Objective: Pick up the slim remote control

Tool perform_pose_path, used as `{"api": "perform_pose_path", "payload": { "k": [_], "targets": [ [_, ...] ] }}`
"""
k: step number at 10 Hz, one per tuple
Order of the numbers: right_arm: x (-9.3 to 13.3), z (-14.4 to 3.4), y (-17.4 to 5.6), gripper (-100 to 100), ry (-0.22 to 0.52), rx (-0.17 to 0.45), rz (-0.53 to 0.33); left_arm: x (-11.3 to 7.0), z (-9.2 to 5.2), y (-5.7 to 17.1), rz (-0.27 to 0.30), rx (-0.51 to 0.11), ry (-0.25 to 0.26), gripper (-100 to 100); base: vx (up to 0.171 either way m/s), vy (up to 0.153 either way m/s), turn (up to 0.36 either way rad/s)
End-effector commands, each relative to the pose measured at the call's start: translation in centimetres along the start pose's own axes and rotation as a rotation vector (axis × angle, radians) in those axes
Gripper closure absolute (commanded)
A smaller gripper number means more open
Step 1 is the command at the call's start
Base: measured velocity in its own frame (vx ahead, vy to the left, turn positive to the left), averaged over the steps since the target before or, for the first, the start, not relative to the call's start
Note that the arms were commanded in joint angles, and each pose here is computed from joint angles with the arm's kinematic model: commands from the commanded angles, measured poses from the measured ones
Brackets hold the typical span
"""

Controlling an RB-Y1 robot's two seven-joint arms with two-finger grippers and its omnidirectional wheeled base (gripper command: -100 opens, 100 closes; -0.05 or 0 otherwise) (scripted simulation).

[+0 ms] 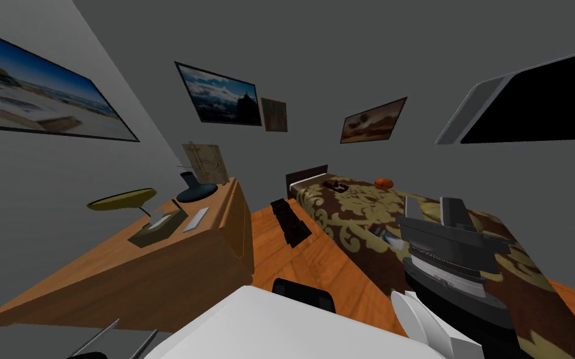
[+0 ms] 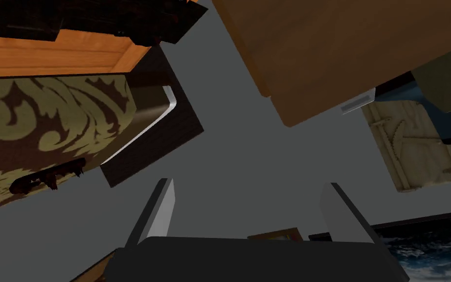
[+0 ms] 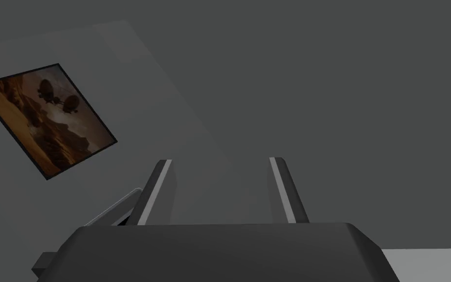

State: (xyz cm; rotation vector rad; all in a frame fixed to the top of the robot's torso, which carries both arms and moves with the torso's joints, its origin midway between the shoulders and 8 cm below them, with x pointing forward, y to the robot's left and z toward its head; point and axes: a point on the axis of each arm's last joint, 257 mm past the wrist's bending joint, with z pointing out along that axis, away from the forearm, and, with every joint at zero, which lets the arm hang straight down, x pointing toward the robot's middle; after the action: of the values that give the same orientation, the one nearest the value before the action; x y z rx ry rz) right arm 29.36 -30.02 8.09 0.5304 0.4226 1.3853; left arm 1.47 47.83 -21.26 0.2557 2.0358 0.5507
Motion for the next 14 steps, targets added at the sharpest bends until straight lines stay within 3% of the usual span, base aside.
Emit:
{"api": "perform_pose_path", "payload": {
  "k": [1,2,3,4,5,6,7,8,9,10,11,12,13,14],
  "targets": [
    [0.0,0.0,0.0,0,0.000,0.000,0.000,0.7,-1.4,0.2,0.074,0.024,0.048,-100,0.005,0.010,-0.198],
    [0.0,0.0,0.0,0,0.000,0.000,0.000,1.5,-2.4,0.5,0.174,0.067,0.085,-100,0.011,0.011,-0.351],
    [0.0,0.0,0.0,0,0.000,0.000,0.000,1.9,-3.3,0.5,0.191,0.073,0.111,-100,0.009,0.021,-0.177],
    [0.0,0.0,0.0,0,0.000,0.000,0.000,2.6,-4.4,0.9,0.287,0.124,0.148,-100,0.017,0.022,-0.346],
    [0.0,0.0,0.0,0,0.000,0.000,0.000,3.0,-5.1,0.9,0.305,0.131,0.169,-100,0.015,0.029,-0.172],
    [0.0,0.0,0.0,0,0.000,0.000,0.000,3.6,-6.2,1.2,0.402,0.190,0.204,-100,0.019,0.034,-0.305],
    [0.0,0.0,0.0,0,0.000,0.000,0.000,3.9,-6.9,1.3,0.416,0.197,0.221,-100,0.014,0.036,-0.193],
    [0.0,0.0,0.0,0,0.000,0.000,0.000,4.5,-8.1,1.6,0.508,0.263,0.256,-100,0.023,0.040,-0.304],
    [0.0,0.0,0.0,0,0.000,0.000,0.000,4.7,-8.6,1.6,0.522,0.270,0.267,-100,0.017,0.047,-0.185],
    [0.0,0.0,0.0,0,0.000,0.000,0.000,5.3,-10.0,2.0,0.611,0.343,0.301,-100,0.020,0.054,-0.316],
    [0.0,0.0,0.0,0,0.000,0.000,0.000,5.4,-10.2,2.0,0.623,0.347,0.305,-100,0.022,0.063,-0.200],
    [0.0,0.0,0.0,0,0.000,0.000,0.000,6.0,-11.8,2.3,0.707,0.427,0.338,-100,0.027,0.093,-0.314],
    [0.0,0.0,0.0,0,0.000,0.000,0.000,6.0,-11.8,2.3,0.718,0.429,0.336,-100,0.022,0.085,-0.156],
    [0.0,0.0,0.0,0,0.000,0.000,-0.001,6.5,-13.2,2.7,0.801,0.511,0.361,-100,0.026,0.099,-0.271]
  ]
}}
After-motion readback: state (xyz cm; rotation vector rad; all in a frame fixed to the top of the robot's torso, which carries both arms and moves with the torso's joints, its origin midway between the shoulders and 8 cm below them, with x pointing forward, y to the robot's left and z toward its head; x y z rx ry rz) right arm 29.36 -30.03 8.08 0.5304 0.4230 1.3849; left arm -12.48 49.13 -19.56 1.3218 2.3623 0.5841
